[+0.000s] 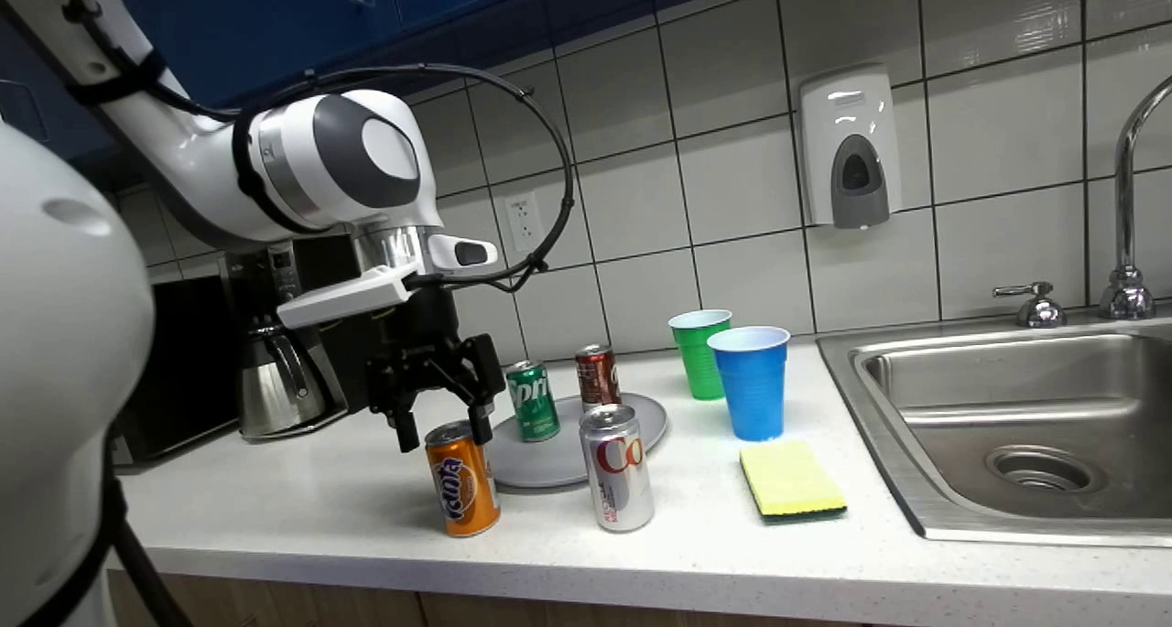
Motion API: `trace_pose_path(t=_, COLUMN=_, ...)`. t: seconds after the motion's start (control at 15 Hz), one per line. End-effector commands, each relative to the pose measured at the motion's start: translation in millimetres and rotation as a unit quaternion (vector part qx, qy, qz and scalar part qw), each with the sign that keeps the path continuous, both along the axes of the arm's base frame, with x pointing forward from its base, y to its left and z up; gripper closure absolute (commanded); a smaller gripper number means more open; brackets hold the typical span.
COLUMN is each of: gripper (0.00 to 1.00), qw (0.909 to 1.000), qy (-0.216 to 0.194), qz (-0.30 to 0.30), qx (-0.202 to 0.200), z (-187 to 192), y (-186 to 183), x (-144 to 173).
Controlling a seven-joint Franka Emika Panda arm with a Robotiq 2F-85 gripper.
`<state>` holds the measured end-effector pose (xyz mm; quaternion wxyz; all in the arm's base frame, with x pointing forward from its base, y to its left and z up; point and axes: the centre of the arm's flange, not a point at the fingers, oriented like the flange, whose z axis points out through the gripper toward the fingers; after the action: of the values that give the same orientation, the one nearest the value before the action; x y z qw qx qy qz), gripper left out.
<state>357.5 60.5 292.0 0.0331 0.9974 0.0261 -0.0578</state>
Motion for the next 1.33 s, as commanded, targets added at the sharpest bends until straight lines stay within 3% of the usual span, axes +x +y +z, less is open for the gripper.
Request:
trace_pose_path(t=0.0, gripper=0.00, qw=0.9998, qy=-0.010, qz=-0.007, qx=-0.015, z=-18, y=-6, x=-10)
trace_pose_path(t=0.4, gripper=0.00, qw=0.9998, qy=-0.007, qz=-0.002, qx=-0.017, z=-31, y=-6, x=-6)
trace_pose_path(t=0.47, gripper=0.25, qw=0.9998, qy=-0.007, qz=-0.001, qx=-0.017, z=-32, y=-6, x=-6)
trace_pose_path(t=0.53, gripper=0.26, qw=0.9998, qy=-0.006, qz=0.000, qx=-0.017, z=-33, y=-6, x=-6)
trace_pose_path(t=0.8, gripper=0.58, qw=0.9998, qy=-0.003, qz=0.001, qx=-0.022, z=-32, y=-3, x=-8)
trace_pose_path(t=0.87, gripper=0.62, qw=0.9998, qy=-0.005, qz=0.001, qx=-0.022, z=-29, y=-3, x=-9)
trace_pose_path(t=1.27, gripper=0.62, qw=0.9996, qy=-0.018, qz=0.003, qx=-0.020, z=-9, y=0, x=-11)
